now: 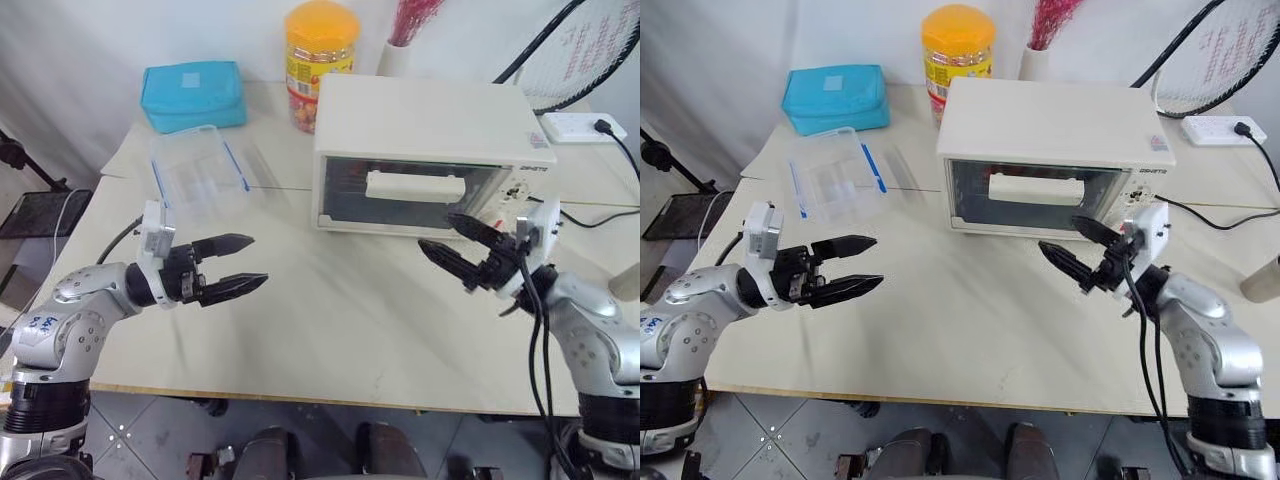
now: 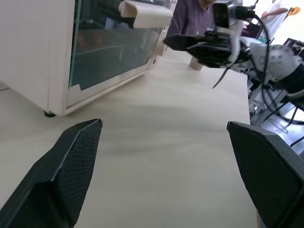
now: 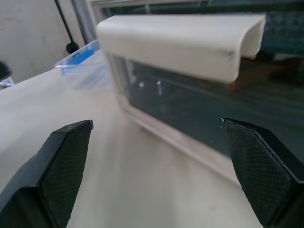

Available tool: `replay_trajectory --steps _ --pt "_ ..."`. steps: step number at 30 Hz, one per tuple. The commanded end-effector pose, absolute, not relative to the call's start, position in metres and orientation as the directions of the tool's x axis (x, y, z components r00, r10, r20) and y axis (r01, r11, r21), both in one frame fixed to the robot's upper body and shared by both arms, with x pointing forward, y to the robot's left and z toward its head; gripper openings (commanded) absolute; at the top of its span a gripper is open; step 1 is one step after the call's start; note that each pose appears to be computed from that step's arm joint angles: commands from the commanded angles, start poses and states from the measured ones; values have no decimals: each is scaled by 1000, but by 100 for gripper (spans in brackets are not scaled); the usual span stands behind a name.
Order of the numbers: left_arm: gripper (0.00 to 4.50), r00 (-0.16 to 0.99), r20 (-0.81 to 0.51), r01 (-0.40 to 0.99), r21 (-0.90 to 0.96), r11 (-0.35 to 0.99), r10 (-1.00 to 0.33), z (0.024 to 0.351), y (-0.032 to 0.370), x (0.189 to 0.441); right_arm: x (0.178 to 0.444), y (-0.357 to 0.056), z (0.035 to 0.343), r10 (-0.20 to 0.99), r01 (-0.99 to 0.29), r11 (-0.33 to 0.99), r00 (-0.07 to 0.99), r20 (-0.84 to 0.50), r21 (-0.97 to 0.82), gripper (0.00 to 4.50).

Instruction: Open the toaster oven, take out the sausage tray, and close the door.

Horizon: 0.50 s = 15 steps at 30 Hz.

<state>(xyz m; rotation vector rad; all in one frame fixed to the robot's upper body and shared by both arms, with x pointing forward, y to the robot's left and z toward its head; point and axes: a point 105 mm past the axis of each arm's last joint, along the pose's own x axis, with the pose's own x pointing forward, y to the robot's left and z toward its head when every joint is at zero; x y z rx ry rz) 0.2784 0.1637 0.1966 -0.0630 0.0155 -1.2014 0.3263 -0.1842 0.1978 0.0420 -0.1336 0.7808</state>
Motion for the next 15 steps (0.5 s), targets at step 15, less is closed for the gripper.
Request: replay_trajectory --steps 15 --pt "429 408 81 913 -43 406 -909 201 156 285 293 -173 201 866 -804 460 500 -8 -376 450"
